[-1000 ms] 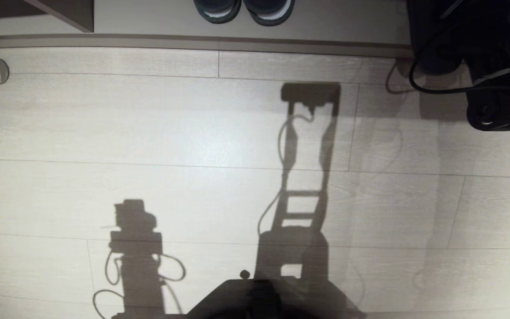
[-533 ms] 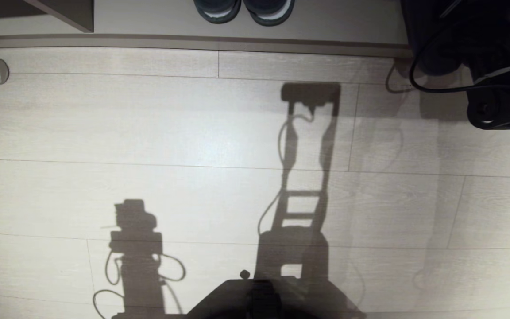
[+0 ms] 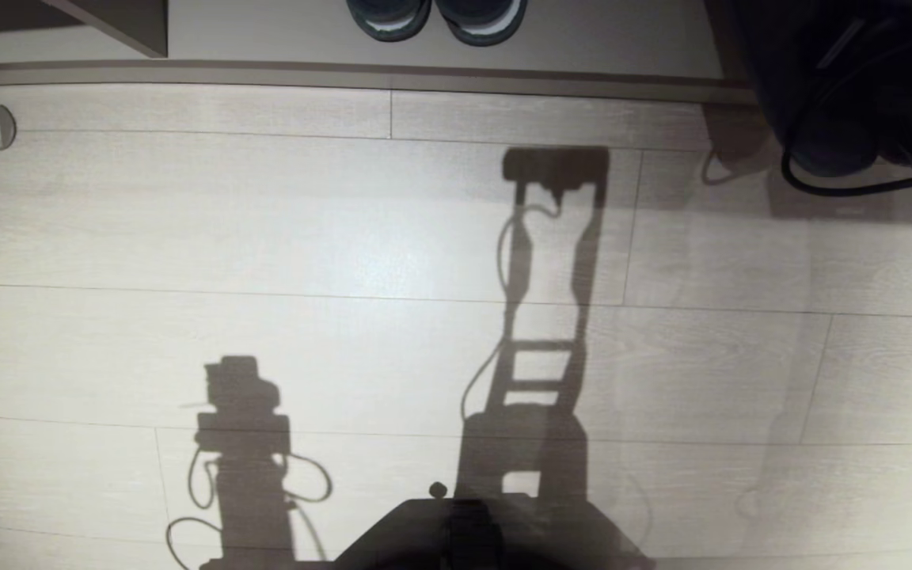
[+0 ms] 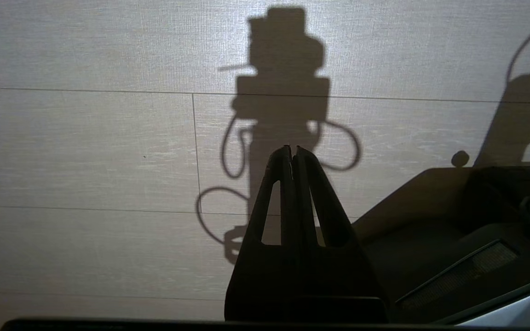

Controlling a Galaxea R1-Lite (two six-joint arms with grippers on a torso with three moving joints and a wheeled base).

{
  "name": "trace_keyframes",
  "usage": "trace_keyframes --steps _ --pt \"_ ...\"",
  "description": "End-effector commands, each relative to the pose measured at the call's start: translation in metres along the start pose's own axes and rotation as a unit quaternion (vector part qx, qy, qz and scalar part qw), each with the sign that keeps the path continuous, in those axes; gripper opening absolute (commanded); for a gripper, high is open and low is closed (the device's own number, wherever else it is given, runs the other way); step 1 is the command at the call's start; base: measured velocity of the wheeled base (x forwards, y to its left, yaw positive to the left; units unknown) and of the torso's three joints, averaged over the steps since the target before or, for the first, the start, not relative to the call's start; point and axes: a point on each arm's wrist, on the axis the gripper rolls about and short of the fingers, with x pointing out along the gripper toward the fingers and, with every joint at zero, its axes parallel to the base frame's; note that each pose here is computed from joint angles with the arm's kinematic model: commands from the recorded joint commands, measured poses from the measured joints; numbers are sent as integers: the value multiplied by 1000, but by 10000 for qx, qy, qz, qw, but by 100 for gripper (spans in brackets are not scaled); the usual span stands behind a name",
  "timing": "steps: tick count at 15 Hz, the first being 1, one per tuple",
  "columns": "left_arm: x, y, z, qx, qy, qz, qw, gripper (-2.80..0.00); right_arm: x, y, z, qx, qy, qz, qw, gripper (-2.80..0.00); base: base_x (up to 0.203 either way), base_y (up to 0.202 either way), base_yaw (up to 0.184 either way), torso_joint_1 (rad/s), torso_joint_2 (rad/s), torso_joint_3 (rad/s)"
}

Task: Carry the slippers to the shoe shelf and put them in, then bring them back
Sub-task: Pick up the slippers in the shoe cabinet, then place the slippers on the floor

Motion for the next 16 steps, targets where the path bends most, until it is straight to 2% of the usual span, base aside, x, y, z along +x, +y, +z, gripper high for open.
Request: trace_keyframes --steps 1,4,7,10,13,15,16 --pt "0 0 0 1 7 -1 10000 -280 -39 2 38 -7 -14 23 10000 -280 0 0 0 0 0 0" --pt "0 0 0 1 7 -1 10000 -280 -81 5 49 9 441 138 9989 -280 0 0 0 0 0 0" --pt "0 0 0 1 7 -1 10000 -280 -152 9 90 -3 522 239 9983 -280 0 0 0 0 0 0" --pt "0 0 0 1 7 -1 10000 -280 -233 14 117 -18 585 289 9979 -280 0 0 0 0 0 0" --pt "0 0 0 1 7 -1 10000 -280 -297 17 125 -107 752 331 9966 -280 0 0 0 0 0 0" --pt "0 0 0 1 7 -1 10000 -280 -324 19 117 -190 1022 371 9939 -280 0 0 0 0 0 0" --pt "0 0 0 1 7 -1 10000 -280 -343 20 116 -241 956 413 9943 -280 0 0 0 0 0 0"
